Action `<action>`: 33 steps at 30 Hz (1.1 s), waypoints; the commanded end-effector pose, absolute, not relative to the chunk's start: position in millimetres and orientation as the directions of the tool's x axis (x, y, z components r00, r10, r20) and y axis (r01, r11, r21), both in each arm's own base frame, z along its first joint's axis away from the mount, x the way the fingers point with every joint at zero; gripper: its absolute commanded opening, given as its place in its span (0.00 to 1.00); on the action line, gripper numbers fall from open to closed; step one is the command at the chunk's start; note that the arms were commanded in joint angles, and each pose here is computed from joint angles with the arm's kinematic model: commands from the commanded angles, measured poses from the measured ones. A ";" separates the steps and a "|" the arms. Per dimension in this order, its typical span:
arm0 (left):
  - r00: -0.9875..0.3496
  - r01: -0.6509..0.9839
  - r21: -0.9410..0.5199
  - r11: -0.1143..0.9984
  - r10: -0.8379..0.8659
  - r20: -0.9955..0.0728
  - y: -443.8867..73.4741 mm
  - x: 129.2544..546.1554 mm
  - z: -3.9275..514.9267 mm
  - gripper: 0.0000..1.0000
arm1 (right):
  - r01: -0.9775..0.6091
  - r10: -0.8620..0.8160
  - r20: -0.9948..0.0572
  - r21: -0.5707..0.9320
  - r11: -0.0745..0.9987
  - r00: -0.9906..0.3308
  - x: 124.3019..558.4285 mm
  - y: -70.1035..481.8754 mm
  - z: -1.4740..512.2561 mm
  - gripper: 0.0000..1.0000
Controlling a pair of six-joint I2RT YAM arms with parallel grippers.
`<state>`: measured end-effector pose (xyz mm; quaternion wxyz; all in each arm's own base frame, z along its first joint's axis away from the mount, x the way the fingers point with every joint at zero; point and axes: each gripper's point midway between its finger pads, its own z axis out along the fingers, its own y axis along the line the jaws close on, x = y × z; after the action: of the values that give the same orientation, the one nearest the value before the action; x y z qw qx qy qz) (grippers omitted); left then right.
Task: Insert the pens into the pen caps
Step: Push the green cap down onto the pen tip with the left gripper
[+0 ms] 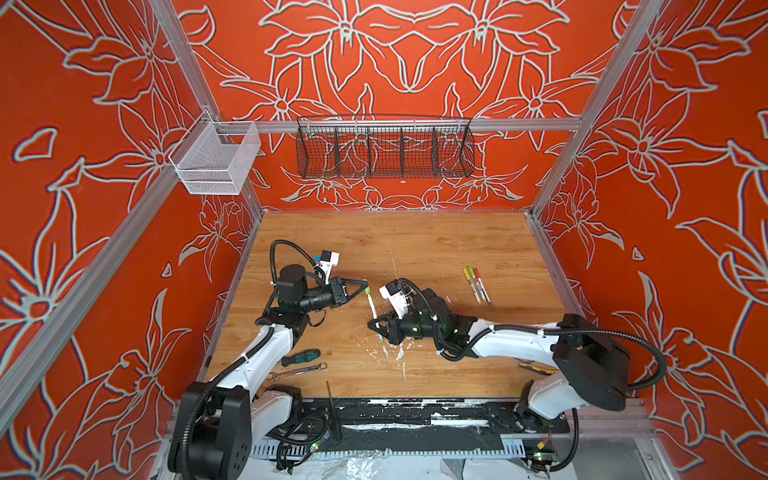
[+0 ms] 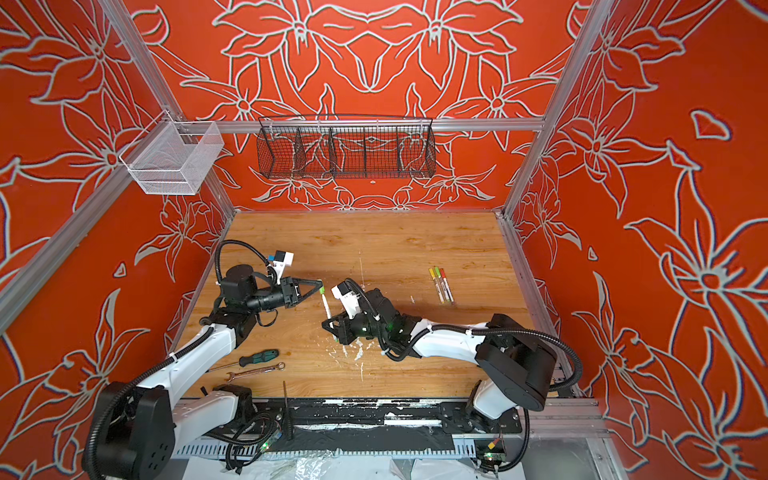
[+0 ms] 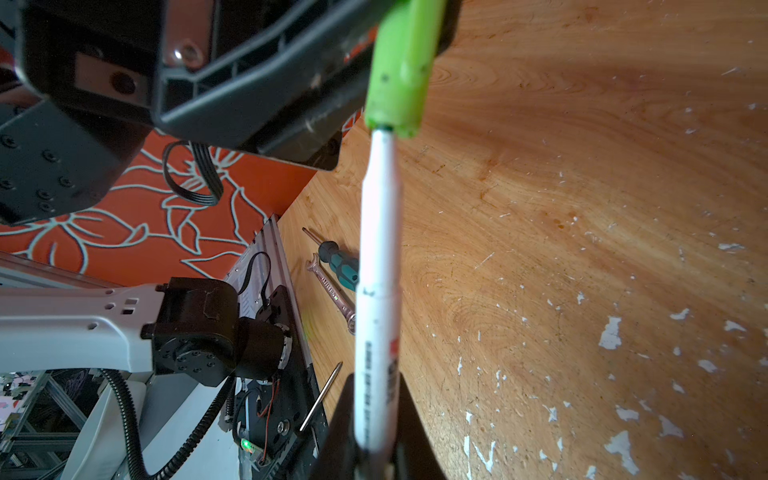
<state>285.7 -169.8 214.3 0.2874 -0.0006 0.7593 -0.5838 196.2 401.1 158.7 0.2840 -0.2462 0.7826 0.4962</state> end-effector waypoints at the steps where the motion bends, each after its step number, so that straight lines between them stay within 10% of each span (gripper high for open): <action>1: -0.835 0.360 -0.878 0.315 -0.310 -0.454 -174.5 282.0 214.2 0.00 | -0.680 -0.088 -0.708 0.627 0.380 -0.701 196.1 401.7 171.5 0.00; 33: -0.766 0.613 -0.746 0.260 -0.036 -0.642 -238.6 211.7 225.7 0.00 | -0.758 -0.012 -0.828 0.507 0.410 -0.560 204.2 376.7 224.4 0.00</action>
<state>248.2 -218.8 232.0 0.3462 0.1376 0.7523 -0.5434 191.7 373.4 179.6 0.3125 -0.2516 0.7910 0.4619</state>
